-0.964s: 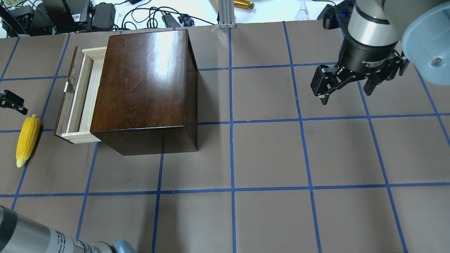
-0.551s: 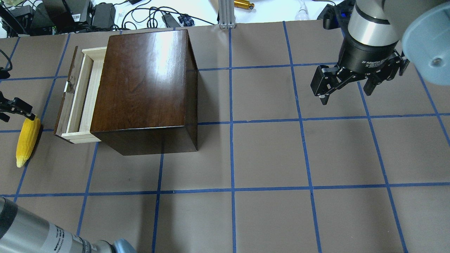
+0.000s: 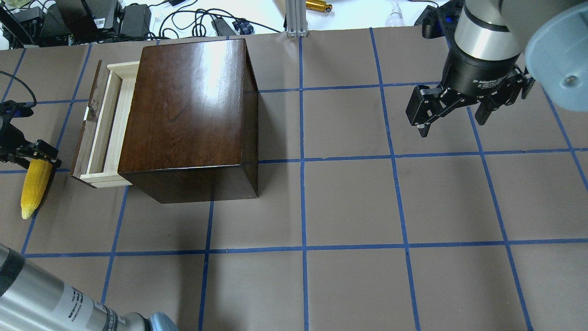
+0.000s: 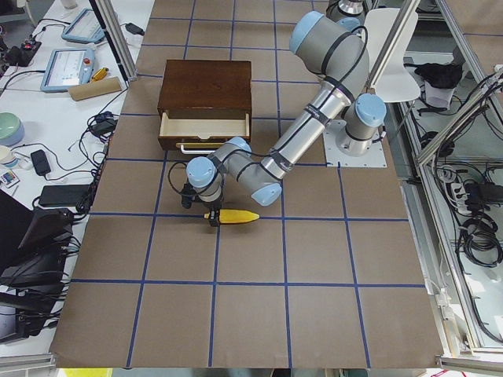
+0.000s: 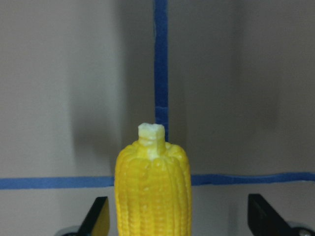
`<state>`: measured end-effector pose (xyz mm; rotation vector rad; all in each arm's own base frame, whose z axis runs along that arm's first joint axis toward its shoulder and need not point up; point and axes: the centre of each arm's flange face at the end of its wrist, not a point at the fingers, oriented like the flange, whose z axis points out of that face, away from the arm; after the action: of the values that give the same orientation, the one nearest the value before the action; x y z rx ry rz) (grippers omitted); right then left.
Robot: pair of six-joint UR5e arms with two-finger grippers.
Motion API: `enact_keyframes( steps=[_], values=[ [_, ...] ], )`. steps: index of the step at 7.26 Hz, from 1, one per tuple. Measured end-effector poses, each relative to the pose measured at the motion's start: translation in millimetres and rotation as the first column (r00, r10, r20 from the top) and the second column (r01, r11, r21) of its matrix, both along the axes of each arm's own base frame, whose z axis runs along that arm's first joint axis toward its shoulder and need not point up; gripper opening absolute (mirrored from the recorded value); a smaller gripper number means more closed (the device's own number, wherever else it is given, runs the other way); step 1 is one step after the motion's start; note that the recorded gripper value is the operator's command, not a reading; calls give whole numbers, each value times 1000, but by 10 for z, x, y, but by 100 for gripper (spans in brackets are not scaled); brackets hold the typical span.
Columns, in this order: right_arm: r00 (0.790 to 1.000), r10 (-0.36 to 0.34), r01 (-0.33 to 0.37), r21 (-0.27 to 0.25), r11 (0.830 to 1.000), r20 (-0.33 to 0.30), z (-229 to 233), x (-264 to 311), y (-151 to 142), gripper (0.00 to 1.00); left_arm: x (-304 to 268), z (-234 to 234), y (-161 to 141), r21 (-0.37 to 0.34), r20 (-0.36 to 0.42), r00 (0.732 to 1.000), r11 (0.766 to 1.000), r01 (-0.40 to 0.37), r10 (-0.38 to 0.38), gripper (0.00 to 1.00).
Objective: Open drawer and put corn inside
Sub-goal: 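Lower the left gripper and grasp the yellow corn cob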
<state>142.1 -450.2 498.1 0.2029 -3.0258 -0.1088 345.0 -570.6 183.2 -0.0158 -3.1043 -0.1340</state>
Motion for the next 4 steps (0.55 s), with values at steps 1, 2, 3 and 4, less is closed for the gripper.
enact_keyframes(
  steps=[1, 2, 3, 4],
  values=[
    [1000, 1, -1, 0, 1000, 0, 0, 0, -1, 100, 3, -68, 5, 9, -1, 1000, 1000, 6, -6, 96],
    [1000, 1, -1, 0, 1000, 0, 0, 0, 0, 100, 12, -106, 11, 17, 2, 1000, 1000, 12, -12, 73],
    [1000, 1, -1, 0, 1000, 0, 0, 0, 0, 100, 33, -119, 22, 20, 3, 1000, 1000, 22, -22, 38],
    [1000, 1, -1, -1, 1000, 0, 1, 0, -1, 100, 59, -118, 33, 19, 5, 999, 999, 36, -36, 25]
  ],
)
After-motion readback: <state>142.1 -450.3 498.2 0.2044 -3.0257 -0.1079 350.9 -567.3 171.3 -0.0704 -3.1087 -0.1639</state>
